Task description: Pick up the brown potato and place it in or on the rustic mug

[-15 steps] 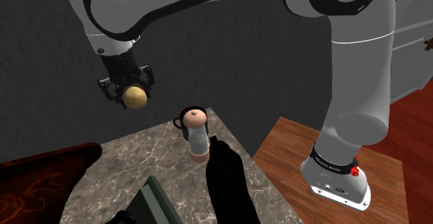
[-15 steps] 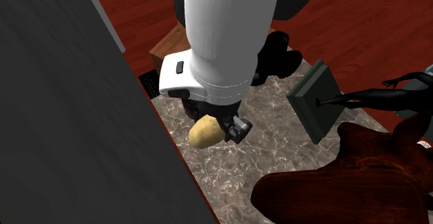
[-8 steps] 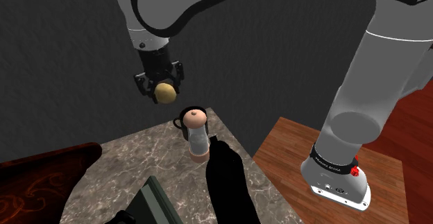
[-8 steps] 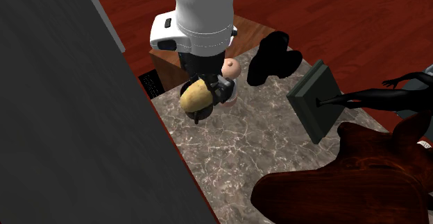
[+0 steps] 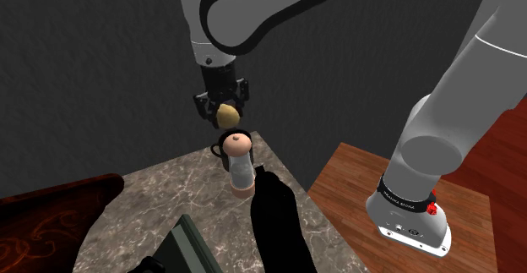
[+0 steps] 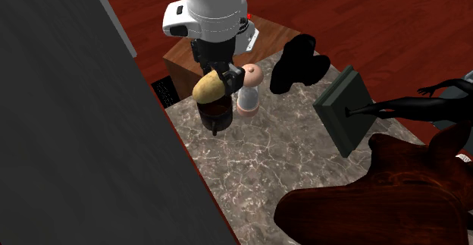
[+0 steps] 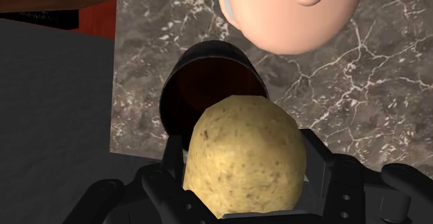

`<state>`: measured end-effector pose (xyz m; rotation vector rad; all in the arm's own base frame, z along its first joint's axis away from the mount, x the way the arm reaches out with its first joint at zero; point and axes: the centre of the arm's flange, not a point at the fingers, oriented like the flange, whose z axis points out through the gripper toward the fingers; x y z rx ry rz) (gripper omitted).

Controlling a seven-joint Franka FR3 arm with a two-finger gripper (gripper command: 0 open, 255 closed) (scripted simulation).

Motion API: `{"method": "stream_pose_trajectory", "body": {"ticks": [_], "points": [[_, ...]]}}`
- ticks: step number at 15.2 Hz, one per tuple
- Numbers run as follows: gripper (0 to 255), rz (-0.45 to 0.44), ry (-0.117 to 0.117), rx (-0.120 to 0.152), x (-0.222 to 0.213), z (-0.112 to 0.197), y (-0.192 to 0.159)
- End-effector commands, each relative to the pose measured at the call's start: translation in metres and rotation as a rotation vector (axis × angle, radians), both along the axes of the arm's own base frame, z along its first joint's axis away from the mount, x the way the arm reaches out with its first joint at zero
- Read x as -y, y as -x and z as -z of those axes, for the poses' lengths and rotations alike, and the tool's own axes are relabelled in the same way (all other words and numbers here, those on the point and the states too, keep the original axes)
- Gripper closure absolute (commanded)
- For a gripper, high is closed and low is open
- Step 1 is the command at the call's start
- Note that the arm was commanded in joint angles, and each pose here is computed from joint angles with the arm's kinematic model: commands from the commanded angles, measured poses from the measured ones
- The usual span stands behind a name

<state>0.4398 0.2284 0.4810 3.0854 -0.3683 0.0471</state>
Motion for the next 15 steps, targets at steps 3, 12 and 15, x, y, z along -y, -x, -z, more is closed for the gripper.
{"method": "stream_pose_trajectory", "body": {"ticks": [3, 12, 15], "points": [[255, 0.000, 0.000, 0.000, 0.001, 0.021, 0.000], [255, 0.000, 0.000, 0.000, 0.001, 0.054, 0.000], [255, 0.000, 0.000, 0.000, 0.001, 0.054, 0.000]]}}
